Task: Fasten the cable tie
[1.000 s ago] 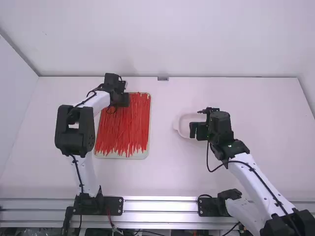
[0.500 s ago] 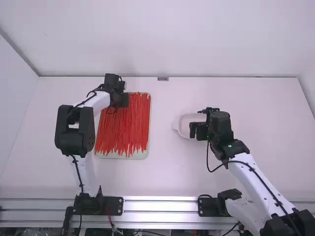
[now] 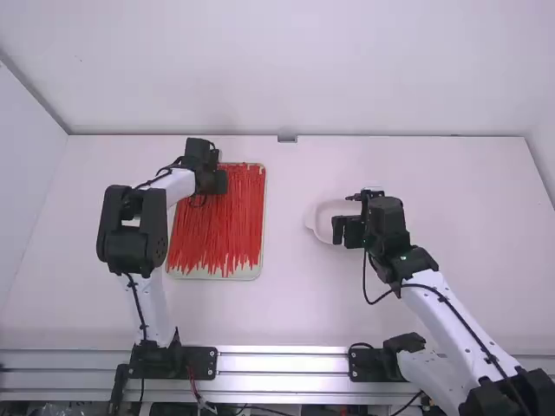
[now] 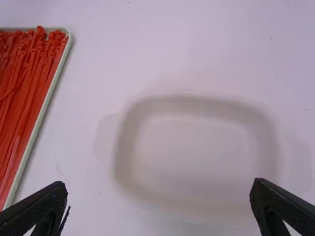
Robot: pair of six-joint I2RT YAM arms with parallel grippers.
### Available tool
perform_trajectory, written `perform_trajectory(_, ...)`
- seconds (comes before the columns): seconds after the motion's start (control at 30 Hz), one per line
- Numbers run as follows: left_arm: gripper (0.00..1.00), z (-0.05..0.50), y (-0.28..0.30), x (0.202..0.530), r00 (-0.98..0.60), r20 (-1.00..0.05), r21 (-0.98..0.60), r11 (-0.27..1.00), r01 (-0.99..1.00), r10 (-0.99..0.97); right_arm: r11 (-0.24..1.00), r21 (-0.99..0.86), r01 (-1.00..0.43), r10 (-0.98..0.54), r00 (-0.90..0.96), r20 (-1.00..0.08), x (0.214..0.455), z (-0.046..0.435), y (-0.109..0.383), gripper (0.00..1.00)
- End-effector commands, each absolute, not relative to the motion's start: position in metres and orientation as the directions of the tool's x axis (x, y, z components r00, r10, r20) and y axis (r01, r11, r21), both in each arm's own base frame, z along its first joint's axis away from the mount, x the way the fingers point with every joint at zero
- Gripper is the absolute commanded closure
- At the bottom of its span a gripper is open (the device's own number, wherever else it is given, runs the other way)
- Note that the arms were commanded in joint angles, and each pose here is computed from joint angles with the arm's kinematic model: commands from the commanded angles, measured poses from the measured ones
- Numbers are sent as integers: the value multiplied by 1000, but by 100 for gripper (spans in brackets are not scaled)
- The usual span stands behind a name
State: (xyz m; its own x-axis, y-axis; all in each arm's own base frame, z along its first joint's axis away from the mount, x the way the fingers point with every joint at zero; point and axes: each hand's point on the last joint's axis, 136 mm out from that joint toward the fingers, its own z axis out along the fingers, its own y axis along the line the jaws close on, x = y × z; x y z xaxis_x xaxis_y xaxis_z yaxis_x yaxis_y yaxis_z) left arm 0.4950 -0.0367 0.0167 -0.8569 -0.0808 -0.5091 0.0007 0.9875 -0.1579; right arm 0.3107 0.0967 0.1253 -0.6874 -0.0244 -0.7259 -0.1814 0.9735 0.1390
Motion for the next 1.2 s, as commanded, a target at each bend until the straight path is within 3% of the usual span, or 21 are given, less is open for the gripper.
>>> perform_trajectory(0.0, 73, 11, -40, 493, -862, -501, -157, 988, 0, -80, 973, 147, -177, -9, -665, -746, 319, 139, 96, 1)
perform_trajectory(0.87, 73, 4, -37, 498, -825, -555, -159, 987, -21, -107, 969, 135, -206, -36, -663, -748, 316, 139, 103, 1)
perform_trajectory(1.17, 79, 6, -36, 501, -817, -567, -157, 987, -22, -108, 972, 139, -188, -21, -663, -748, 318, 139, 97, 1)
